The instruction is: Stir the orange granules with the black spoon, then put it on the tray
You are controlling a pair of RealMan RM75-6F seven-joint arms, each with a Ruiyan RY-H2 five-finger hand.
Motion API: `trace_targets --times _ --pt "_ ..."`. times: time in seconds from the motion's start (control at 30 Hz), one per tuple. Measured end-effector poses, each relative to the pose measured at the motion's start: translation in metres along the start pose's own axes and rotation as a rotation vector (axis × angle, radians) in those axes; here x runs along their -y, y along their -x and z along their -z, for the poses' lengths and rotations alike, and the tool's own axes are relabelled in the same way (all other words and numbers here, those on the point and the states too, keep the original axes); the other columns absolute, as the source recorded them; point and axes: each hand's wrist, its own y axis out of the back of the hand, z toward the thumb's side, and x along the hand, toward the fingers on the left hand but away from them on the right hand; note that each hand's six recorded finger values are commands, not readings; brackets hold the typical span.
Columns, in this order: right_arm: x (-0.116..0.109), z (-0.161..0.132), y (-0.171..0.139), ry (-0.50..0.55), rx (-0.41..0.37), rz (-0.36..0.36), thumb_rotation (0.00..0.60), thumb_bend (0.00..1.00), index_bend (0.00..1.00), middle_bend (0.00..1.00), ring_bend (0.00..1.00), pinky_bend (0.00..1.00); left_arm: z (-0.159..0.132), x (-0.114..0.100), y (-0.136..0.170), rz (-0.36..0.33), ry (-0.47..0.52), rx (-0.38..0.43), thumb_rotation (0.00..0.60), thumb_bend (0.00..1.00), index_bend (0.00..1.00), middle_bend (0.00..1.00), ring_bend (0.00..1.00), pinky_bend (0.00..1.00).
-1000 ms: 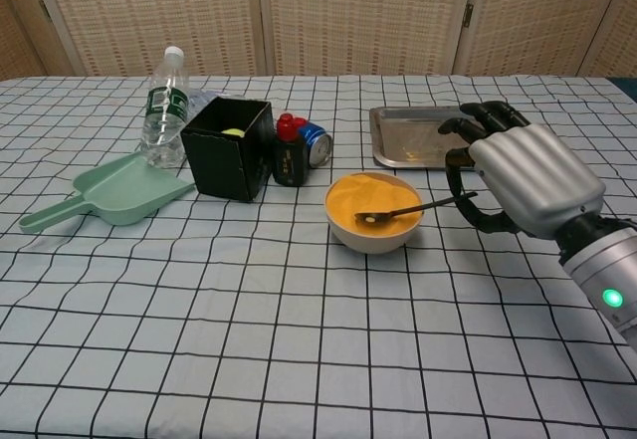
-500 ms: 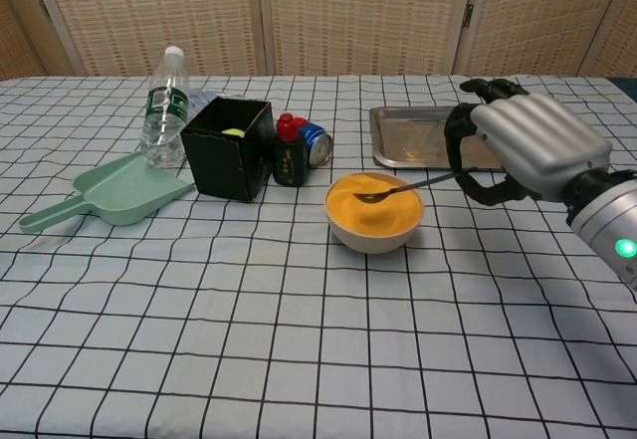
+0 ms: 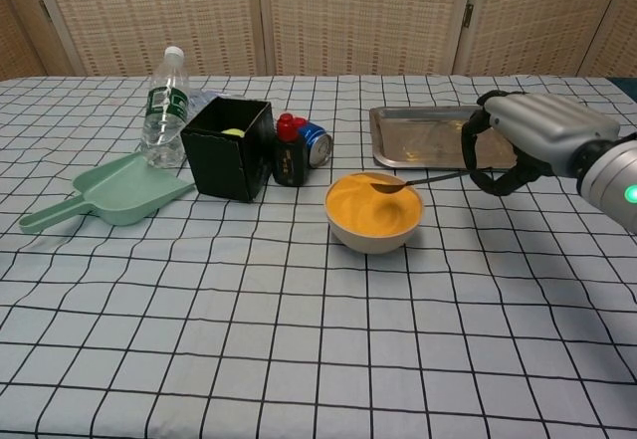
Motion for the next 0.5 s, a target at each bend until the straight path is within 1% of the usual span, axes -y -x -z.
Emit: trace_targets --times 0.17,0.33,0.5 --pt "-0.005 0.001 0.005 0.094 0.006 -0.103 0.6 0.44 1.0 0.33 0.03 0.08 0.001 0.0 -0.001 0.002 -0.001 -0.002 0.6 0.44 0.0 0.0 0.0 0.11" --pt "-0.016 -0.001 0.006 0.163 -0.02 -0.16 0.6 0.44 1.0 0.33 0.04 0.08 0.001 0.001 -0.001 0.001 -0.002 -0.002 0.6 0.44 0.0 0.0 0.0 0.11" --pt "-0.02 -0.001 0.003 0.186 -0.049 -0.215 0.6 0.45 1.0 0.33 0.04 0.08 0.001 0.002 -0.002 0.005 -0.005 -0.001 0.6 0.44 0.0 0.0 0.0 0.11"
